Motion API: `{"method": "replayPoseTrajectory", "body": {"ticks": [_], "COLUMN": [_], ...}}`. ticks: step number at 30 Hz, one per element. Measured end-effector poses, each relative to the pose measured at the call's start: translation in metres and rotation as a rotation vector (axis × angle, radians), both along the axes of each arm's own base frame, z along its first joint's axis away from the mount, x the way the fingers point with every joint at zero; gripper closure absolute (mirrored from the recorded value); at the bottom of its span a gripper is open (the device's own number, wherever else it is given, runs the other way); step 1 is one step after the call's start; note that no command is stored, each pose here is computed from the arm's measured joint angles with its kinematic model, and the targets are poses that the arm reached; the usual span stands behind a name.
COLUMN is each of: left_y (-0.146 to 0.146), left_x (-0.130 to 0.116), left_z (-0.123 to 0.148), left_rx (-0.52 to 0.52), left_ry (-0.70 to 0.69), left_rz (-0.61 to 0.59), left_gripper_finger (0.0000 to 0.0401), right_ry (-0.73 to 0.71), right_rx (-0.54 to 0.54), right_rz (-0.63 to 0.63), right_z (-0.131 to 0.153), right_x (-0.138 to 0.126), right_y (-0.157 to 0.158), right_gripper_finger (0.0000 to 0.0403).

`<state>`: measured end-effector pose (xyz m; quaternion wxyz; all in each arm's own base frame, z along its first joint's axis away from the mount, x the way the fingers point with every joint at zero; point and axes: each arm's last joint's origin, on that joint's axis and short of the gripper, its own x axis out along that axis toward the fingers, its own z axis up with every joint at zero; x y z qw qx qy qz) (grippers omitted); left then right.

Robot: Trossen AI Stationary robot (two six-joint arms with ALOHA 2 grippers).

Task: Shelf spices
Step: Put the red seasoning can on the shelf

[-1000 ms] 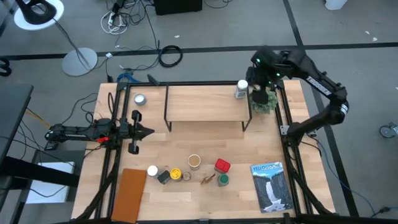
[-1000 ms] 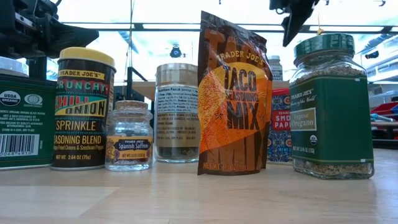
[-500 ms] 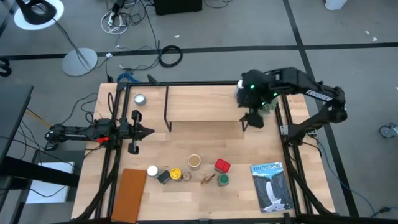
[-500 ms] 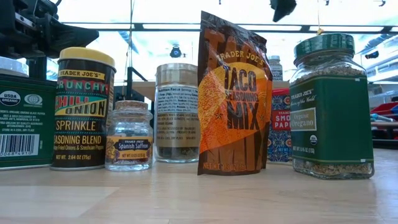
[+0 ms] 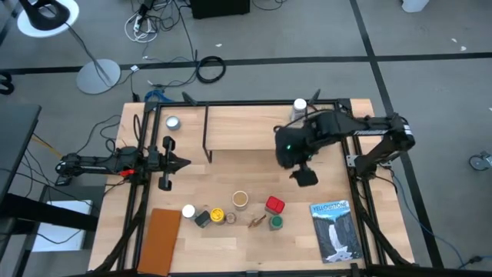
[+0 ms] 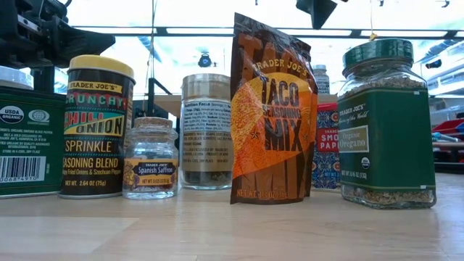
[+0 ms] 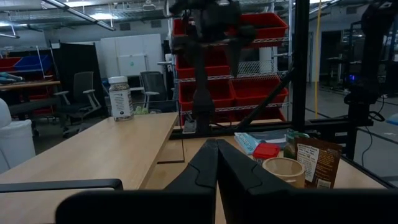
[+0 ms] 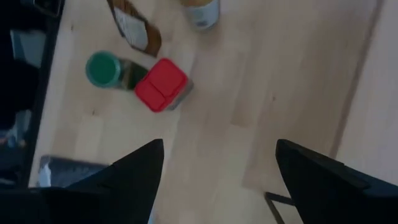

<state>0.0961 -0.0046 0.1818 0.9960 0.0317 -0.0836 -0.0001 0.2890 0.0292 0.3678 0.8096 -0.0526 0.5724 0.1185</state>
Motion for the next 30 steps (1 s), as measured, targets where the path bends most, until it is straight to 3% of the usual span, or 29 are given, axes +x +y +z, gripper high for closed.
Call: {"method": "replayPoseTrajectory", "body": {"ticks": [7,15,22,30], "left_y": [0.000,0.000,0.000,0.000], "left_x": [0.000,0.000,0.000,0.000], "left_z": [0.000,0.000,0.000,0.000], "left_rx": [0.000,0.000,0.000,0.000], "left_ry": [0.000,0.000,0.001,0.000], "left_rz": [0.000,0.000,0.000,0.000], "left_gripper_finger": [0.0389,0.0389,0.0389,0.0389], "right_ry": [0.079,0.144,0.070,-0.082], "right_rx": [-0.021,-0.102,-0.075,0.004], "right_rz": [0.003,-0.266,-0.372,-0.535], "right_z": [-0.018,-0.064,-0.096,-0.097], "right_x": [0.004,-0.013,-0.009,0.001], "right_y": [0.016,0.026,0.047,0.060], "right_gripper_finger": [0.0095,0.0095,0.0095,0.0095]}}
